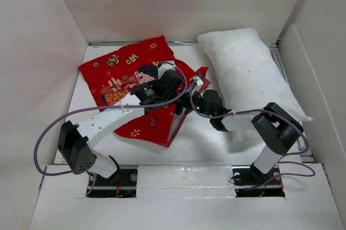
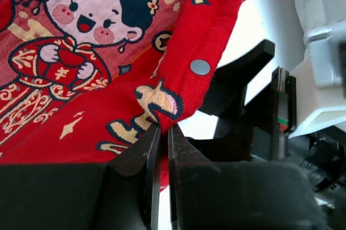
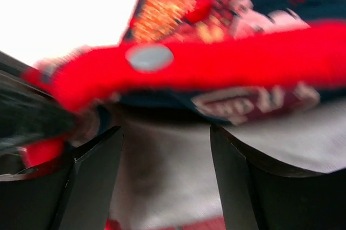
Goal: Put the pillow into the pillowcase
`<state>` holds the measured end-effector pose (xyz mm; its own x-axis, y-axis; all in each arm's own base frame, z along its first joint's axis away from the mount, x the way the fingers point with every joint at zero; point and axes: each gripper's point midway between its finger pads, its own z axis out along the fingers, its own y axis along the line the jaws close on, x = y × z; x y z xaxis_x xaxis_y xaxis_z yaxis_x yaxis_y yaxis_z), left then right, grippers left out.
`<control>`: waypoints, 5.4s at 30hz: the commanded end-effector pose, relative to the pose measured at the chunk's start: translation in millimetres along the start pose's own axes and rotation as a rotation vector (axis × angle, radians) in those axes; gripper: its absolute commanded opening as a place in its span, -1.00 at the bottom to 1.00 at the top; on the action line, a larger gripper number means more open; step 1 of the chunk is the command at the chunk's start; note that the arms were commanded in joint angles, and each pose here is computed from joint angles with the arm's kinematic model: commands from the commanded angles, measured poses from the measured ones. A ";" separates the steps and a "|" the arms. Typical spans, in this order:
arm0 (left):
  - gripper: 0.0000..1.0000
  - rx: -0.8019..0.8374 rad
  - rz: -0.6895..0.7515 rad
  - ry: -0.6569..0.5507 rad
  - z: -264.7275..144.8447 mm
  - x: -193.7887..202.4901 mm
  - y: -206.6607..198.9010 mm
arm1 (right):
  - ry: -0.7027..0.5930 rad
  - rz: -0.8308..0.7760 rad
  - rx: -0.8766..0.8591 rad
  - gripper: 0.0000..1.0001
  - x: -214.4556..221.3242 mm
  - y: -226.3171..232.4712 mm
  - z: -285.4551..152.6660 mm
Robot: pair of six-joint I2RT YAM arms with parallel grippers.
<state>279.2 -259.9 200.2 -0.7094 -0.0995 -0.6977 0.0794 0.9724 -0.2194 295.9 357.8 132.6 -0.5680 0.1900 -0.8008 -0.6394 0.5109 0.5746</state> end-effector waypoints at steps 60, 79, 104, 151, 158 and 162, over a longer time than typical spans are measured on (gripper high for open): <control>0.90 -0.488 0.256 0.199 104.6 95.5 63.2 | -0.219 -0.037 0.478 0.76 -76.6 -24.1 -166.5; -0.52 -0.500 0.237 0.082 100.3 60.3 54.2 | -0.189 -0.034 0.451 0.76 -72.6 -20.7 -160.9; -1.00 -0.049 -0.087 0.004 57.3 -23.9 35.1 | -0.082 -0.235 1.003 1.00 -251.9 -147.8 -170.9; -1.00 0.191 -0.142 0.070 64.1 -110.4 13.9 | -0.056 -0.377 0.237 -1.00 -114.0 70.9 -204.7; -1.00 0.189 -0.165 0.070 65.6 -116.0 24.4 | 0.032 -0.368 0.215 -1.00 -94.1 74.4 -204.7; -1.00 0.208 -0.165 0.060 59.8 -117.4 22.2 | 0.081 -0.347 0.258 -1.00 -83.7 59.7 -194.1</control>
<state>404.8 -234.2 210.5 -0.7940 -0.2356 -0.5604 0.0434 0.8975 -0.4389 199.9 202.3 246.0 -0.4235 -0.1291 -0.8966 -0.6439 0.7391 0.1978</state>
